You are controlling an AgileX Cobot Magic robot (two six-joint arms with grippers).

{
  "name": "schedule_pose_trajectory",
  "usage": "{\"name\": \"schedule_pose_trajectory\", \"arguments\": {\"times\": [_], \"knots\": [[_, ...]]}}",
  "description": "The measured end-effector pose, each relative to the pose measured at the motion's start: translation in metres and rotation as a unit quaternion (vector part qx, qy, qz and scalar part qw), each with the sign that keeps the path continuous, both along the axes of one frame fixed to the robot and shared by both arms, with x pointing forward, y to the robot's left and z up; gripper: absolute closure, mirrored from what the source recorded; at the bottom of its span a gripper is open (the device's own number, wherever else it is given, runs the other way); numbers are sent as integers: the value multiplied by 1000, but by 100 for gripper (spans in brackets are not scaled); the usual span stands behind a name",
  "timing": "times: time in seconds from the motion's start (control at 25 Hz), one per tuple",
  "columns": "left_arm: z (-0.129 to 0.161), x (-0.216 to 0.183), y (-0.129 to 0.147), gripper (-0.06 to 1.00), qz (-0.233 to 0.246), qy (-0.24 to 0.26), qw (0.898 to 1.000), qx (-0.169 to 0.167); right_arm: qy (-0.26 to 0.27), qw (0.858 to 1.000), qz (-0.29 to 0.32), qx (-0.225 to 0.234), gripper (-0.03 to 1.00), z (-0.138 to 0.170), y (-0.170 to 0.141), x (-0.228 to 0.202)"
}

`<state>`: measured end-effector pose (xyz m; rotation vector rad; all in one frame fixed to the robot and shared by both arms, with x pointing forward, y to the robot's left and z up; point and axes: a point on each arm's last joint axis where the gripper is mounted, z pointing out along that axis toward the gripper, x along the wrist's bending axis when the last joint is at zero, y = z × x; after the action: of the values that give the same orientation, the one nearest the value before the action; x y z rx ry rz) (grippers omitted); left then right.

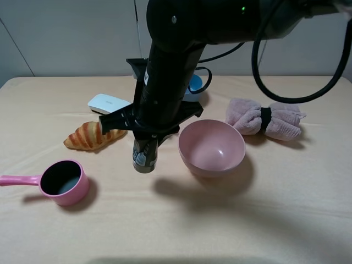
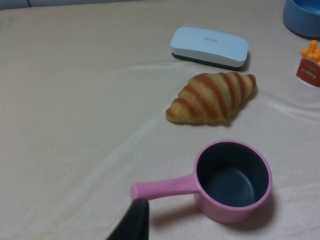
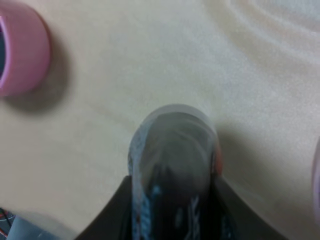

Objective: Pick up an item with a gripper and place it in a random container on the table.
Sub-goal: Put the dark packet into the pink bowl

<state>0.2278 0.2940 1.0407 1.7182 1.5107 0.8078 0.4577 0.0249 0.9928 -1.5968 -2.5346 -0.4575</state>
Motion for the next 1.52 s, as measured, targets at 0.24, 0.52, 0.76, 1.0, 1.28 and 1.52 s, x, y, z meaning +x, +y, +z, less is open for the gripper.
{"name": "schedule_pose_trajectory", "arguments": {"times": [0.24,0.52,0.76,1.0,1.28,1.52], "knots": [[0,0,0,-5,0,0,1000,0,-12,1000,2,-17,76,11,-8,-2],[0,0,0,-5,0,0,1000,0,-38,998,6,-48,77,26,-20,-2],[0,0,0,-5,0,0,1000,0,-62,994,4,-88,78,30,-30,0],[0,0,0,-5,0,0,1000,0,-56,991,-11,-118,78,30,-43,9],[0,0,0,-5,0,0,1000,0,-57,990,-23,-128,78,30,-61,28],[0,0,0,-5,0,0,1000,0,-70,987,-33,-140,78,30,-73,41]]}}
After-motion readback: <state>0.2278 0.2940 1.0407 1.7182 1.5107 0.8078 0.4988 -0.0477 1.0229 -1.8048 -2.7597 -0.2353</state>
